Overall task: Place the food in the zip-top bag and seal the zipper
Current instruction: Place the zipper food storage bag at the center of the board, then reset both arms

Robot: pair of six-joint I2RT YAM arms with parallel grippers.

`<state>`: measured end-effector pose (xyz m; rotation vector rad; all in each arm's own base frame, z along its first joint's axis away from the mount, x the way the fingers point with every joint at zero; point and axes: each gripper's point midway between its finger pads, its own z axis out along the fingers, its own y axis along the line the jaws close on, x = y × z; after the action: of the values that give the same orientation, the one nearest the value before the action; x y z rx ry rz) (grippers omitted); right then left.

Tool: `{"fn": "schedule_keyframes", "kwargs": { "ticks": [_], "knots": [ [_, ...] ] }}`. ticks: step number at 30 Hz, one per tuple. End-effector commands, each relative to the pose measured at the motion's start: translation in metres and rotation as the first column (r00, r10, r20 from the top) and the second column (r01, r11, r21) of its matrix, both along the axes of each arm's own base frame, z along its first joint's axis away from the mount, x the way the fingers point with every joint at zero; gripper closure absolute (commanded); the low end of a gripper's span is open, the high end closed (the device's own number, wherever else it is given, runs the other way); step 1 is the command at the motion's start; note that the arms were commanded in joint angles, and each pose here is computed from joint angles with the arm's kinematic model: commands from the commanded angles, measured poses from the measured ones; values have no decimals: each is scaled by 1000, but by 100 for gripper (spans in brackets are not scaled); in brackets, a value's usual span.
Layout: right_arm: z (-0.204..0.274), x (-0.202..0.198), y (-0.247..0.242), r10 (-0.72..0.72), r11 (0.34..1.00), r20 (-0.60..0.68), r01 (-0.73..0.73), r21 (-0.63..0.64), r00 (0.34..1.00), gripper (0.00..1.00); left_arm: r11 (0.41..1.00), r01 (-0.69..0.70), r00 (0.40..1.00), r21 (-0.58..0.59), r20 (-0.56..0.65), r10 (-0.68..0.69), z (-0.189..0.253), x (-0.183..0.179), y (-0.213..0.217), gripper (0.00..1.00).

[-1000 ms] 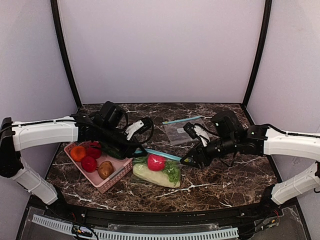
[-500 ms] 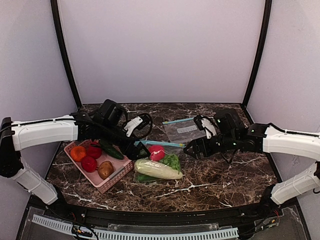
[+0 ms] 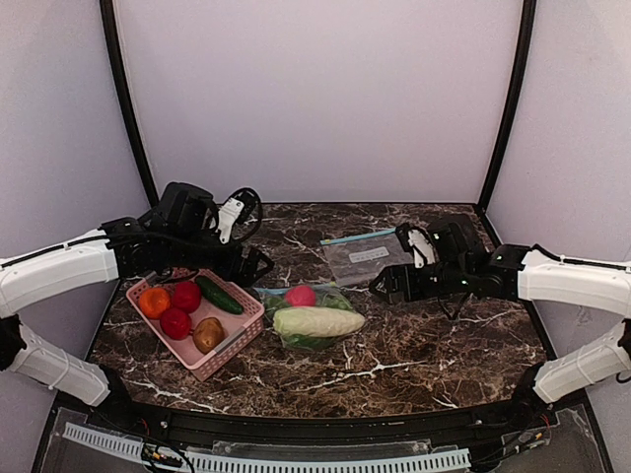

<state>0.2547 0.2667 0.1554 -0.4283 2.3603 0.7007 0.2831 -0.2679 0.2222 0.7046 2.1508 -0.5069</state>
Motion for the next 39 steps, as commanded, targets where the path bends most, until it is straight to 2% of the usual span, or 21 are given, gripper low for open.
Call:
{"fn": "schedule_keyframes", "kwargs": {
  "ticks": [1, 6, 11, 13, 17, 20, 23, 27, 30, 35, 39],
  "knots": [
    [1, 25, -8, -100, 994, 7, 100, 52, 995, 4, 980, -196, 981, 16, -8, 196, -14, 19, 32, 1],
    [-4, 51, -31, -190, 978, 15, 188, 89, 982, 4, 935, -354, 935, 24, -23, 355, -30, 48, 87, 1],
    [-4, 74, -85, -314, 947, 51, 309, 87, 948, 4, 861, -508, 861, -18, -13, 508, -31, 66, 150, 1],
    [1, 79, -109, -360, 932, 86, 353, 87, 929, 3, 813, -581, 814, -45, -5, 581, -29, 71, 181, 1],
    [11, 81, -157, -454, 891, 159, 442, 105, 877, 2, 669, -741, 668, -57, 26, 743, -29, 70, 253, 1],
    [25, 78, -185, -511, 859, 221, 488, 152, 831, 1, 587, -806, 584, -79, 58, 810, -34, 63, 283, 1],
    [37, 75, -198, -532, 847, 311, 498, 186, 788, 2, 506, -856, 489, -110, 148, 860, -29, 53, 305, 1],
    [42, 73, -209, -523, 847, 440, 500, 178, 730, 1, 472, -862, 419, -185, 265, 869, -20, 44, 318, 1],
    [40, 73, -218, -514, 841, 514, 521, 143, 687, 1, 469, -856, 394, -218, 313, 864, -18, 40, 321, 1],
    [31, 71, -226, -483, 839, 605, 532, 113, 634, 1, 460, -857, 352, -234, 385, 853, -29, 35, 328, 1],
    [32, 70, -230, -473, 831, 645, 546, 102, 600, 1, 447, -871, 341, -205, 403, 849, -46, 33, 332, 1]
  ]
}}
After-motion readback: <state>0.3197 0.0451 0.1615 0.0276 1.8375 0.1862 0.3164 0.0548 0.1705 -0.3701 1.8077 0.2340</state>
